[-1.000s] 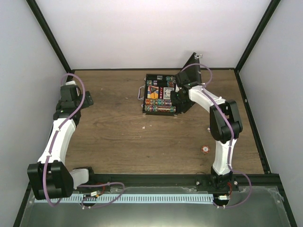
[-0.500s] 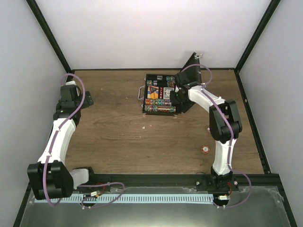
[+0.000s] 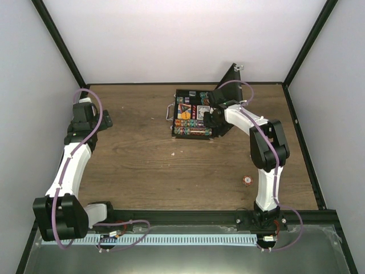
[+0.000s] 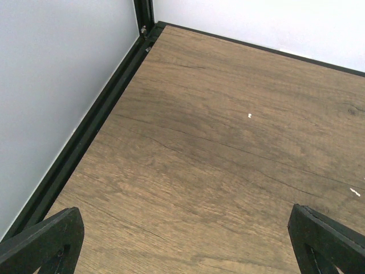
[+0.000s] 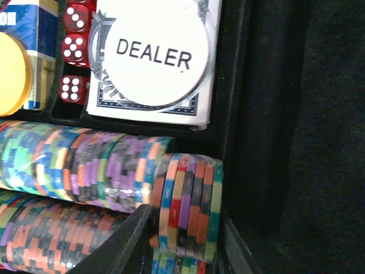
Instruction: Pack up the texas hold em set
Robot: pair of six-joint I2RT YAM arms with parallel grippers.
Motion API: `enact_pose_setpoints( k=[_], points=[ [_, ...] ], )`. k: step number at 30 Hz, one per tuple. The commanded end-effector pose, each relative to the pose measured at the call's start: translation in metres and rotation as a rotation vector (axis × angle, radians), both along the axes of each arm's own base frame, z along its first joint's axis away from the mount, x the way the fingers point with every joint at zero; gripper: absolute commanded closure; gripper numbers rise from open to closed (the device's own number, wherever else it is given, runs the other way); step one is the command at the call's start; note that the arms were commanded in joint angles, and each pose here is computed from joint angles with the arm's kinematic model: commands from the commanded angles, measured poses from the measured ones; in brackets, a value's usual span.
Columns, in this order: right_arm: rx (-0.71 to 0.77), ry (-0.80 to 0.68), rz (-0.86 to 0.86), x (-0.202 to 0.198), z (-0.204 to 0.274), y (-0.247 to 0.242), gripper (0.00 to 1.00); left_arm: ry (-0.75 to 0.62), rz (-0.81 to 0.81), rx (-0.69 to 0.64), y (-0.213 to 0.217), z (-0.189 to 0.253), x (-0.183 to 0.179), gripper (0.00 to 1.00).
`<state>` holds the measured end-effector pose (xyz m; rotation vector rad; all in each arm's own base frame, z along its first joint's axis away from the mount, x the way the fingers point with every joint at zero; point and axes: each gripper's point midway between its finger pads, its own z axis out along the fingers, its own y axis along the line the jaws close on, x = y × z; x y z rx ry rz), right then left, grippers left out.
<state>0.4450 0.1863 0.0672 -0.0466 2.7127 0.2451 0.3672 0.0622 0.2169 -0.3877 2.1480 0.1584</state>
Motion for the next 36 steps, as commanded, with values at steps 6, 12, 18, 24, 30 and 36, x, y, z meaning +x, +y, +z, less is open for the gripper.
enact_pose_setpoints(
  k=[6,12,18,24,30,36],
  points=[
    [-0.020,-0.012,0.028,-0.002,0.013,0.008,0.50,-0.005,-0.014,0.005,-0.002,0.001,0.000,0.00],
    [-0.035,-0.081,0.013,0.007,0.045,0.005,0.43,-0.004,-0.015,0.005,-0.003,0.001,0.000,0.00],
    [-0.045,-0.139,0.008,0.017,0.057,0.003,0.49,-0.005,-0.018,0.003,-0.003,0.001,0.001,0.00],
    [-0.007,-0.092,0.034,0.018,0.038,0.015,0.77,-0.005,-0.017,0.004,-0.003,0.001,0.001,0.00],
    [-0.047,-0.042,0.025,0.012,0.014,0.008,0.87,-0.004,-0.018,0.003,-0.003,0.001,0.001,0.00],
    [-0.106,0.007,-0.008,-0.001,-0.018,-0.006,0.89,-0.002,-0.020,0.001,-0.004,0.000,0.001,0.00]
  ],
)
